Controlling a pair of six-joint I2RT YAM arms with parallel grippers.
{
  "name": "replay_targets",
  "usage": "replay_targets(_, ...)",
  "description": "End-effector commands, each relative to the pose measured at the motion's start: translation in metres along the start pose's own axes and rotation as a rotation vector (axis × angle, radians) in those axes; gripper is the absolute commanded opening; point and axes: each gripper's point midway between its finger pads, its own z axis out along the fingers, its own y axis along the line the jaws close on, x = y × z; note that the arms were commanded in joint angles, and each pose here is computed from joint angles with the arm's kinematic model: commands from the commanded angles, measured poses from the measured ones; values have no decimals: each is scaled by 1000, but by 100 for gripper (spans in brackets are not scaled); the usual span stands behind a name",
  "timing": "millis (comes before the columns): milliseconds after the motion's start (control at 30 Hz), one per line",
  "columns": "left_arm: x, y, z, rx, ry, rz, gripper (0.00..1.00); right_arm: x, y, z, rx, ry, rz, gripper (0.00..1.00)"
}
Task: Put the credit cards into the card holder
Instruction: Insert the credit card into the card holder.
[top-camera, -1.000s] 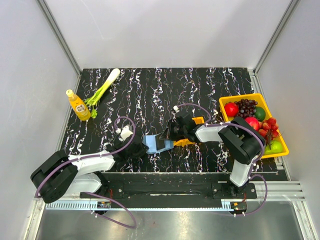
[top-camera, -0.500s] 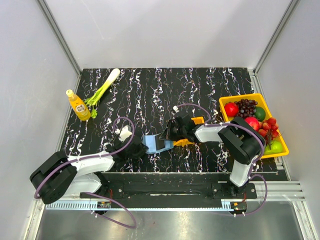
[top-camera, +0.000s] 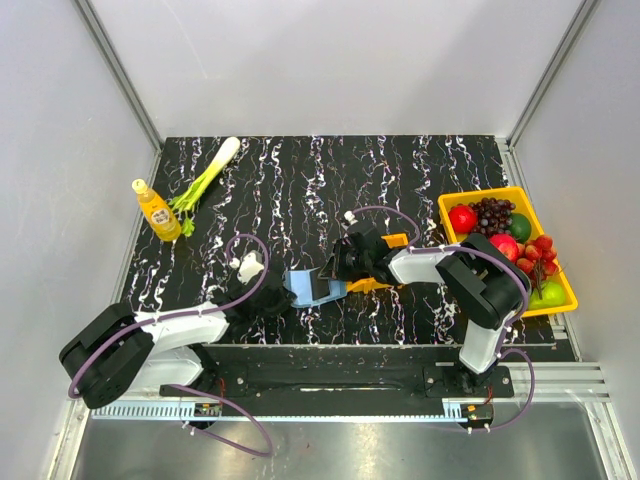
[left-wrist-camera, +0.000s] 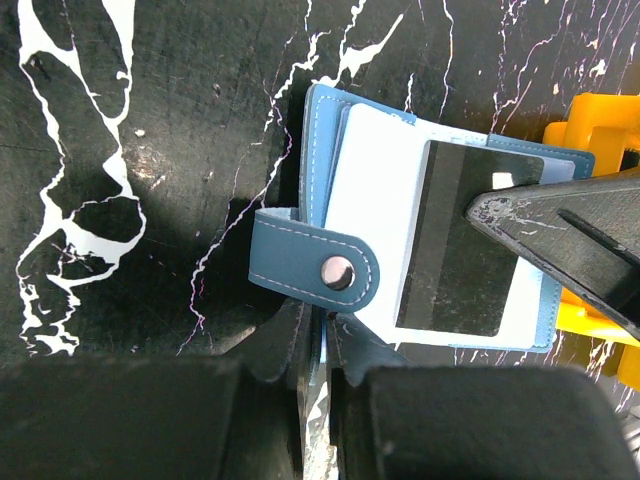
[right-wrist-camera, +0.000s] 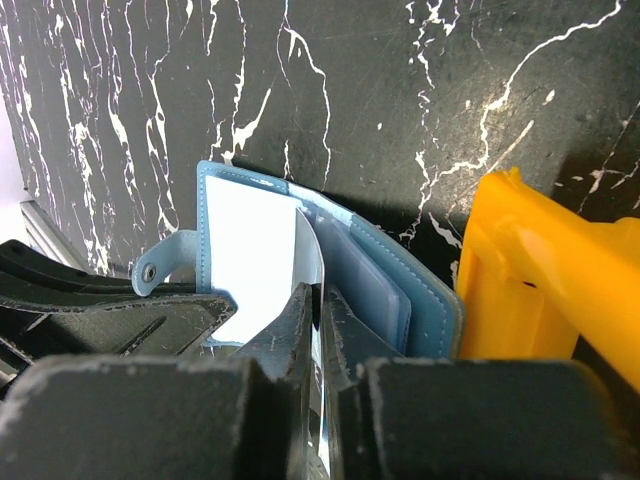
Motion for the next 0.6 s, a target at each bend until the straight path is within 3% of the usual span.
replay_targets(0, 6, 43, -2, -143, 7, 66, 10, 28, -47, 1, 148, 80, -20, 11)
replay_targets(233, 6, 42, -1, -139, 10, 70, 11, 30, -28, 6, 93, 118, -38, 11)
replay_targets(433, 6, 42, -2, -141, 9, 69, 10, 29, -12, 4, 33, 121, -35, 0)
replay_targets(500, 6, 42, -2, -141, 8, 70, 10, 28, -3, 2, -6, 118, -25, 1)
replay_targets(567, 6, 43, -1, -145, 9, 67, 10, 31, 0, 3, -19, 137, -18, 10)
